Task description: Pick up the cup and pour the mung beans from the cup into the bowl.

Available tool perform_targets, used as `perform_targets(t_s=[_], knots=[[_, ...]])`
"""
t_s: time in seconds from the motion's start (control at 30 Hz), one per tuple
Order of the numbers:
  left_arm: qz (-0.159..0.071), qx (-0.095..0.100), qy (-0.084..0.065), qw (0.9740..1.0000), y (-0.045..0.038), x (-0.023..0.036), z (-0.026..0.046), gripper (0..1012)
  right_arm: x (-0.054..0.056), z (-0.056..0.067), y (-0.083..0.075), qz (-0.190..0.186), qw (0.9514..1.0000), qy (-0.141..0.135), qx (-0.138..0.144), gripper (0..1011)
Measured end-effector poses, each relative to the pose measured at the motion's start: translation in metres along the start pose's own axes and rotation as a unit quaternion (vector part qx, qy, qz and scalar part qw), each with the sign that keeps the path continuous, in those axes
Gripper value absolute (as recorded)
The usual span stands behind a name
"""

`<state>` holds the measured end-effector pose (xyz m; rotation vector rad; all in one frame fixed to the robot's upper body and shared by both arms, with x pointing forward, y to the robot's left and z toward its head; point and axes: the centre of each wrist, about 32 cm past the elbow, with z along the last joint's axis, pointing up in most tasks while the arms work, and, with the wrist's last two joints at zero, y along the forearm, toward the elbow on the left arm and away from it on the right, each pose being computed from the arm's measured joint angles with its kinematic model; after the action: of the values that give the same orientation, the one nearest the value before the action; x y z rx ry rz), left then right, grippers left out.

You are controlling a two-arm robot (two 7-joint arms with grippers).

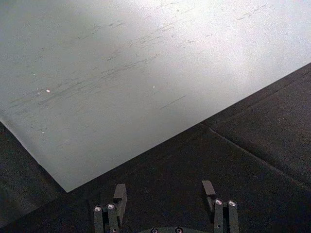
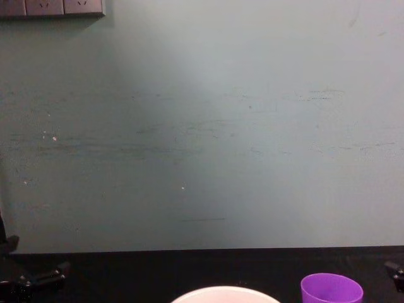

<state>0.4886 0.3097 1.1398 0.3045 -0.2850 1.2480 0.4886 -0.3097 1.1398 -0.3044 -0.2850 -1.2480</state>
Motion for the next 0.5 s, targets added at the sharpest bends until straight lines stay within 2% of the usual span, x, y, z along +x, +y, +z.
perform_targets(t_s=[0.37,0.5], knots=[[0.000,0.000,0.000,1.0000,0.0000,0.0000,0.0000,1003,0.0000,0.0000,0.0000,0.000,1.0000,0.000,0.000,1002],[0.000,0.000,0.000,1.0000,0.0000,0.0000,0.0000,1003,0.0061,0.0030,-0.0038,0.003,0.9999,0.007,0.008,1002]])
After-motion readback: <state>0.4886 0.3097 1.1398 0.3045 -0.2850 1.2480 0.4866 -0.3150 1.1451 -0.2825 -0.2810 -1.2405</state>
